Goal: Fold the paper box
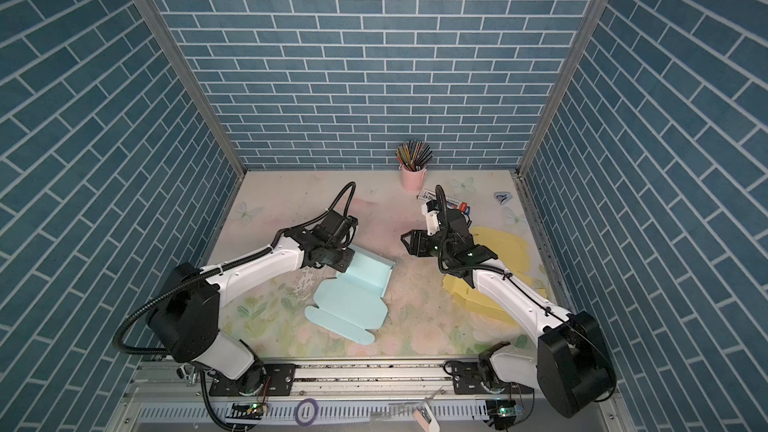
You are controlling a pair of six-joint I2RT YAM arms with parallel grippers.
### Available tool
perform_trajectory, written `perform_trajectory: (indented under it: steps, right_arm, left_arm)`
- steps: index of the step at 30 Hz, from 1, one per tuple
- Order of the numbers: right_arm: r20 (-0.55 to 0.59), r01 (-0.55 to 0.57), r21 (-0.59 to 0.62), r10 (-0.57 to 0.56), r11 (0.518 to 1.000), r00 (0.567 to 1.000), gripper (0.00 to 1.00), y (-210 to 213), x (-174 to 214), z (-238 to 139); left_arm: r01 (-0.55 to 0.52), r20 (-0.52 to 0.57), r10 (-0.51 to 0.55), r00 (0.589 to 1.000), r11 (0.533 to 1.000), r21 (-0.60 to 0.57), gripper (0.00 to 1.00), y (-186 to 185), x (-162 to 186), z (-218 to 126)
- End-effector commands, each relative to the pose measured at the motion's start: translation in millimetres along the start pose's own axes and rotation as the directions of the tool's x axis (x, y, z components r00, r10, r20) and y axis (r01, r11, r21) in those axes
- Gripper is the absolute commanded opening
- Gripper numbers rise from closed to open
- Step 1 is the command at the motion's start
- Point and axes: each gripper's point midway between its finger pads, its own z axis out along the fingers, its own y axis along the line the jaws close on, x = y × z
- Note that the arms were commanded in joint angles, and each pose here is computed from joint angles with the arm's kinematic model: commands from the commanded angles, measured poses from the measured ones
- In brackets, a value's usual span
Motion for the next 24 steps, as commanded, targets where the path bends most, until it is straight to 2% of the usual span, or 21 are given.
perform_trajectory:
  steps: [1,9,14,19,24]
  right_arm:
    - [0.056,-0.023,-0.047,0.026,0.999,0.998,0.62,7.2,-11.0,-9.6]
    - [0.091,-0.049,-0.067,0.055,0.997,0.994,0.62,-3.0,-2.1,-10.0]
    - [0.106,-0.048,-0.071,0.055,0.996,0.993,0.61,-6.4,1.5,-13.8]
    - [0.108,-0.037,-0.067,0.044,0.997,0.993,0.61,-8.7,2.6,-19.1]
    - [0.107,-0.025,-0.049,0.031,0.998,0.994,0.61,-14.0,4.7,-22.4]
  left_arm:
    - [-0.004,-0.087,0.003,0.996,1.0,-0.016,0.0,0.8,10.5,-3.2]
    - [-0.04,-0.292,0.013,0.956,0.995,-0.089,0.0,10.6,31.1,10.5]
    - [-0.068,-0.355,0.025,0.934,0.992,-0.108,0.0,13.2,35.1,20.8]
    - [-0.068,-0.374,0.021,0.927,0.991,-0.114,0.0,11.5,28.9,33.7]
    - [-0.056,-0.39,0.012,0.921,0.993,-0.102,0.06,7.1,24.1,46.4]
